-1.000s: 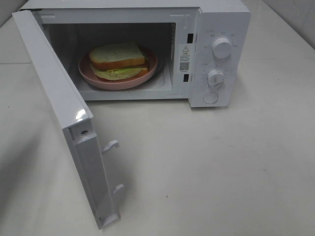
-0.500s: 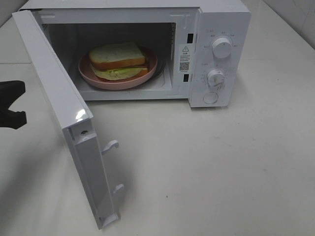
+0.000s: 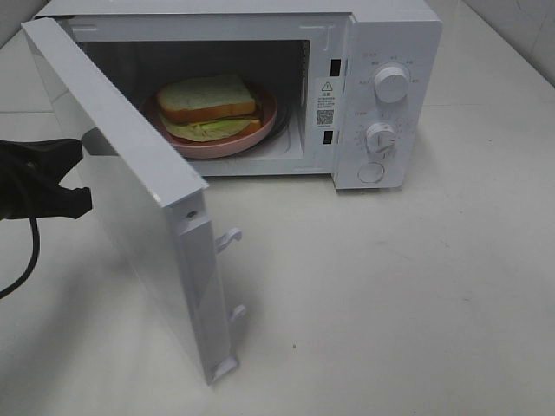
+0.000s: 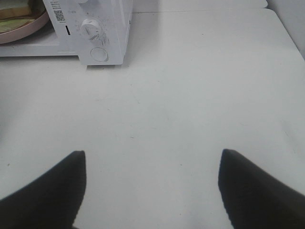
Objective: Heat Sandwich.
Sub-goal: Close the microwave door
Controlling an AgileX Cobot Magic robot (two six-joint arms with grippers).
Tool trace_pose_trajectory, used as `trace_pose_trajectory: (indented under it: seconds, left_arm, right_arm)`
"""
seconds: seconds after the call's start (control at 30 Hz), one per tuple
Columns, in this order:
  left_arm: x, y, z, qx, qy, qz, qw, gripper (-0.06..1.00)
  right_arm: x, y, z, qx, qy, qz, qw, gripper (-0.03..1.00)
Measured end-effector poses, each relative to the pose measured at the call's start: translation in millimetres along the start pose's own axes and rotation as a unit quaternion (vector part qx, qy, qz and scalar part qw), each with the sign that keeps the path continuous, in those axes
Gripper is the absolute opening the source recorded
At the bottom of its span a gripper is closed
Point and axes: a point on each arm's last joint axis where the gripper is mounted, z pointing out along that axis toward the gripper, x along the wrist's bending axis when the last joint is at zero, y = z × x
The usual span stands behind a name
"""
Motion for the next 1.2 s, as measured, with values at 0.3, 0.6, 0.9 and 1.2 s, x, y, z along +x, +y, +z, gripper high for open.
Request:
trace_pose_trajectory:
  seconds: [0.3,0.6,0.9,1.2]
  left_arm:
    - [-24,-3,16,0.007,-0.017,-0.002,1.000,0.00]
    - [-43,4,34,-0.007,-0.022,-0.012,1.000,0.00]
    - [-63,15,58,-0.011,-0.045,-0.014,0.999,0.00]
    - [-79,29,83,-0.015,-0.060,-0.014,0.998,0.00]
  right_arm:
    - [0,0,0,0.000,0.000,0.000,1.000,0.74]
    - [0,0,0,0.000,0.000,0.000,1.000,0.74]
    - [0,0,0,0.000,0.000,0.000,1.000,0.74]
    - [0,0,0,0.000,0.000,0.000,1.000,0.74]
